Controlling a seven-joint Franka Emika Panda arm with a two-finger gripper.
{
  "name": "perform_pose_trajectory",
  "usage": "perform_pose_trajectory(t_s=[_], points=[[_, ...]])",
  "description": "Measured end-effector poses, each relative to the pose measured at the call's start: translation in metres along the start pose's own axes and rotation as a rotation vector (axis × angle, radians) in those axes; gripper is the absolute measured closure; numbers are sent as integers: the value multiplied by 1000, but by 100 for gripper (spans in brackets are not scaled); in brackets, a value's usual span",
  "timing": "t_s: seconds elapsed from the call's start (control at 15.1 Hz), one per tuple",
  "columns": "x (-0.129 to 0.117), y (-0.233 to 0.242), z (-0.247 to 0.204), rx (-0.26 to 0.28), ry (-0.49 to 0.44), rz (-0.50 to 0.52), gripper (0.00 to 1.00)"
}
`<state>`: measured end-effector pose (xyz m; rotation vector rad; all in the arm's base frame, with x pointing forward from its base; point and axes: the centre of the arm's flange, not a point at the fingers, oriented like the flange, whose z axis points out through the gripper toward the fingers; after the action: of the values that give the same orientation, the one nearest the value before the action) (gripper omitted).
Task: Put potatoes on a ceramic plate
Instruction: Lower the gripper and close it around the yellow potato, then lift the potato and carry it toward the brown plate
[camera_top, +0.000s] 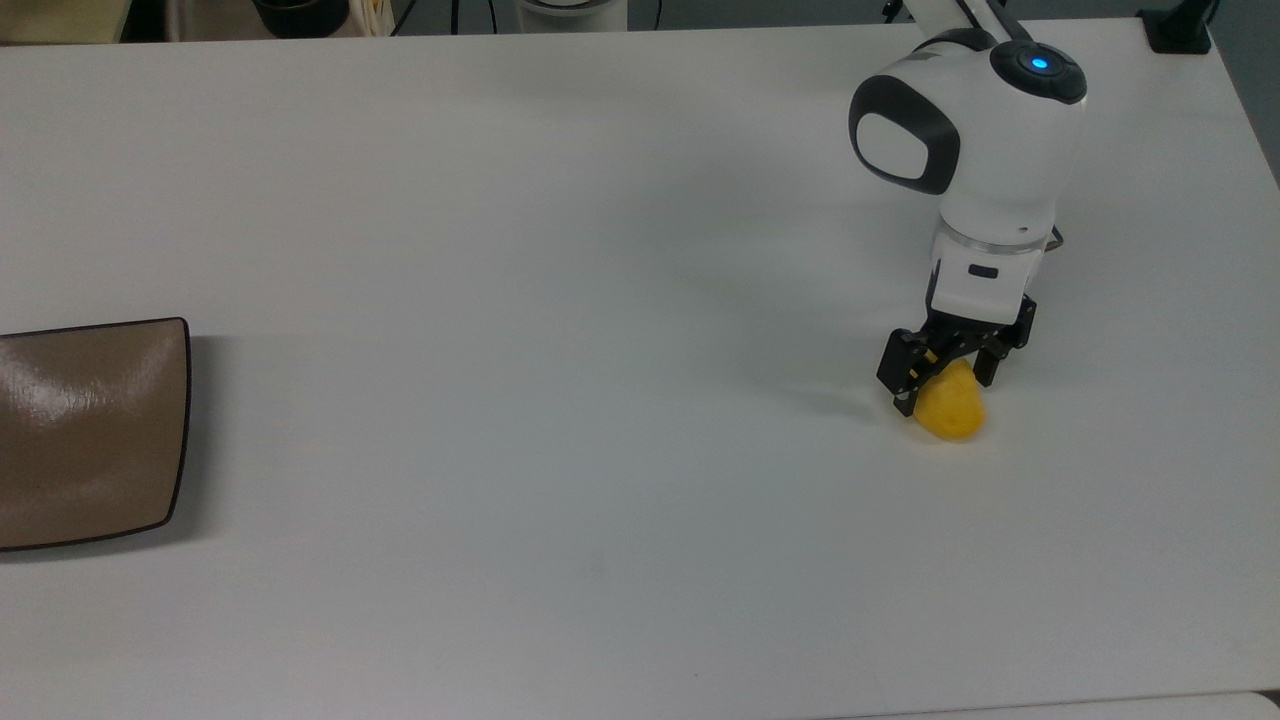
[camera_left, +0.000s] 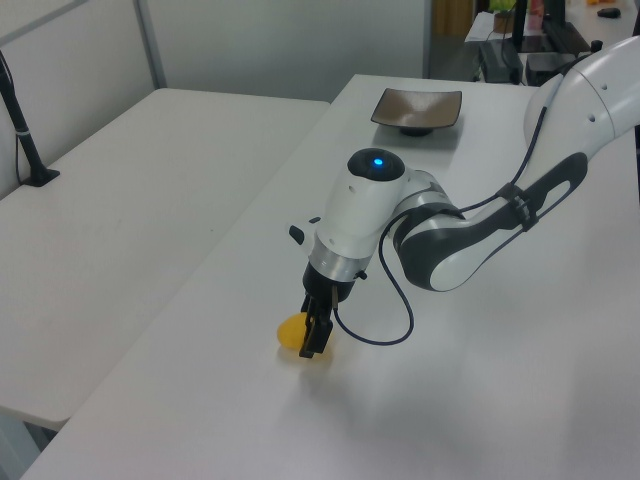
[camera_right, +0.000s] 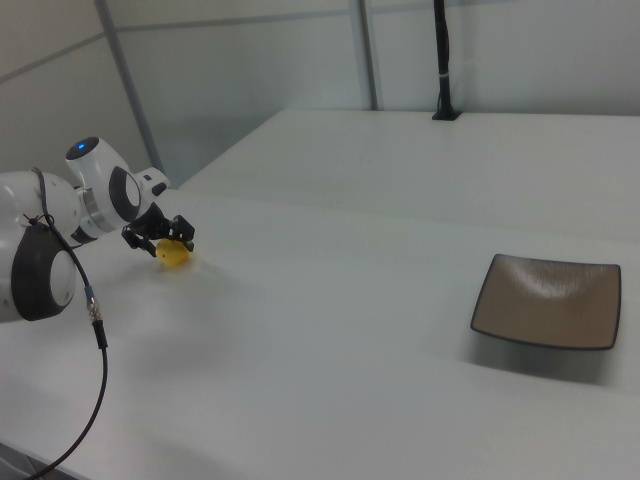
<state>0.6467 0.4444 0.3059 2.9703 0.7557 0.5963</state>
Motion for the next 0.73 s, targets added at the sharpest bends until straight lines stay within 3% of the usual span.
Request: perform_pose_trajectory(t_s=[0.13,0.2,0.33,0.73], points=[[-1,-1,2,-10,0,4,4],[-1,-1,3,-10,0,4,10],[-1,-2,2,-10,1,21,35],[10,6,-25,-13,38,57,35]])
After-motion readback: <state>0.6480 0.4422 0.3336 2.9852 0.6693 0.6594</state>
